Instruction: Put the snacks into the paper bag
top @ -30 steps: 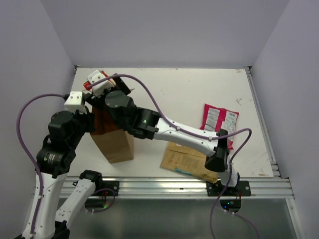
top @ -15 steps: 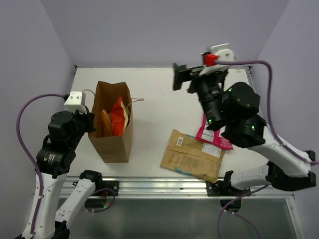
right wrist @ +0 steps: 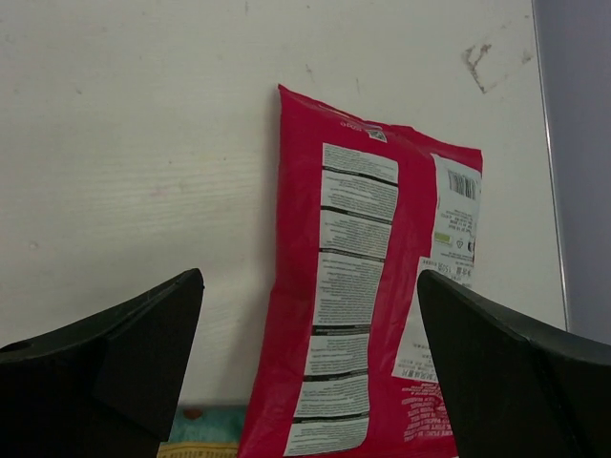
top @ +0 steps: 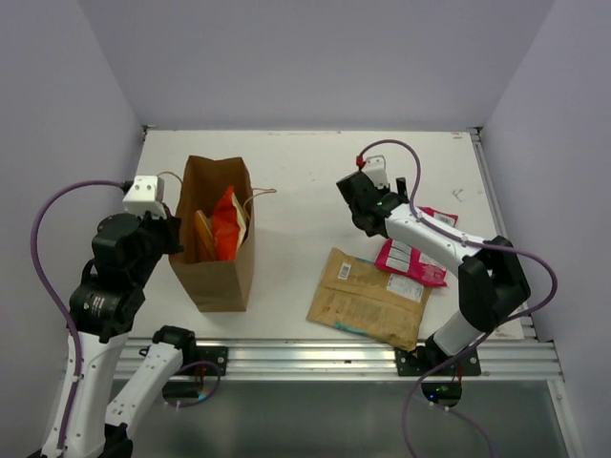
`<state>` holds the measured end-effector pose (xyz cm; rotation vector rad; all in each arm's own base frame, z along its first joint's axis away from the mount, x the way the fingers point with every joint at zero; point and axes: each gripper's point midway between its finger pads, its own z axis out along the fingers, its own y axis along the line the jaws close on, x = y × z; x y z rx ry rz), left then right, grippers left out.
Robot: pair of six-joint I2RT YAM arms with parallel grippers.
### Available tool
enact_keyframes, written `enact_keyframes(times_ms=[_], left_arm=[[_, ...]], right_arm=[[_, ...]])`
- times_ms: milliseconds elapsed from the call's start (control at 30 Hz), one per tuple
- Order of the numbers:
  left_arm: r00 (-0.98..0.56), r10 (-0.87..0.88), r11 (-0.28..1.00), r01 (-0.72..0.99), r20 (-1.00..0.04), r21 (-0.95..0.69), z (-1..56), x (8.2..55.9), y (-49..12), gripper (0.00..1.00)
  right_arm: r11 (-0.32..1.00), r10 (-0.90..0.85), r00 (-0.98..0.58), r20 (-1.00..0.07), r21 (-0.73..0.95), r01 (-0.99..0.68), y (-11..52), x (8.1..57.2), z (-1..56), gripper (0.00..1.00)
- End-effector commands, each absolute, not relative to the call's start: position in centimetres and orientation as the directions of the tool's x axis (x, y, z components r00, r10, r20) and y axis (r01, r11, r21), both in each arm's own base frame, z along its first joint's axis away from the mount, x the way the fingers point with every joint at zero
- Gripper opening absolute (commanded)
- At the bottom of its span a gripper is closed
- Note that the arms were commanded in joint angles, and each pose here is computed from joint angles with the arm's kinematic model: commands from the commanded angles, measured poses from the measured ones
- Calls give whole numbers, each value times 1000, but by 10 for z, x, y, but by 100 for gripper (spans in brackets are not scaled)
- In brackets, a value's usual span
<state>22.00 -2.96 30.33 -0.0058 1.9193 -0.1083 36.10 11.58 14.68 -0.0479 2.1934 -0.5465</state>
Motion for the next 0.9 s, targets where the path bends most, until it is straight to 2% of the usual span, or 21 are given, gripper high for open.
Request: enact_keyframes(times_ms=[0, 167, 333, 400, 467, 500, 600, 633, 700, 733, 767, 867], left_arm=[[-278, -52, 996, 62, -959, -72, 321, 220, -30, 0], [-279, -50, 996, 62, -959, -70, 321, 221, -30, 0], [-278, -48, 995, 66, -959, -69, 321, 222, -31, 0], [-273, -48, 996, 62, -961, -67, 322, 220, -30, 0], [-270, -48, 996, 61, -962, -67, 322, 219, -29, 0], [-268, -50, 996, 59, -962, -68, 322, 219, -29, 0], [-271, -48, 996, 59, -961, -66, 320, 219, -29, 0], [-270, -48, 996, 59, -962, -66, 321, 219, -29, 0], [-269, -46, 996, 58, -962, -64, 321, 219, -29, 0], [-268, -46, 996, 58, -962, -64, 321, 219, -29, 0], [-266, -46, 996, 60, -963, -64, 321, 219, -29, 0], [-263, -46, 996, 59, -964, -64, 321, 217, -29, 0]], right_arm=[[919, -50, -595, -802, -270, 287, 106, 369, 155, 99], [909, 11, -698, -716, -285, 306, 76, 360, 104, 99], [922, 33, -766, -642, -276, 271, 71, 350, 69, 98], [921, 39, -779, -626, -279, 271, 69, 347, 62, 94], [923, 50, -782, -621, -270, 273, 67, 346, 56, 85], [925, 51, -782, -621, -266, 272, 68, 346, 56, 71], [930, 57, -792, -608, -256, 264, 68, 347, 50, 56], [931, 59, -793, -606, -254, 263, 68, 348, 48, 45], [931, 55, -803, -594, -260, 256, 67, 348, 43, 37], [930, 53, -803, -593, -263, 256, 67, 348, 42, 21], [930, 51, -806, -590, -267, 254, 66, 348, 41, 14], [932, 50, -802, -595, -260, 251, 66, 350, 43, 0]])
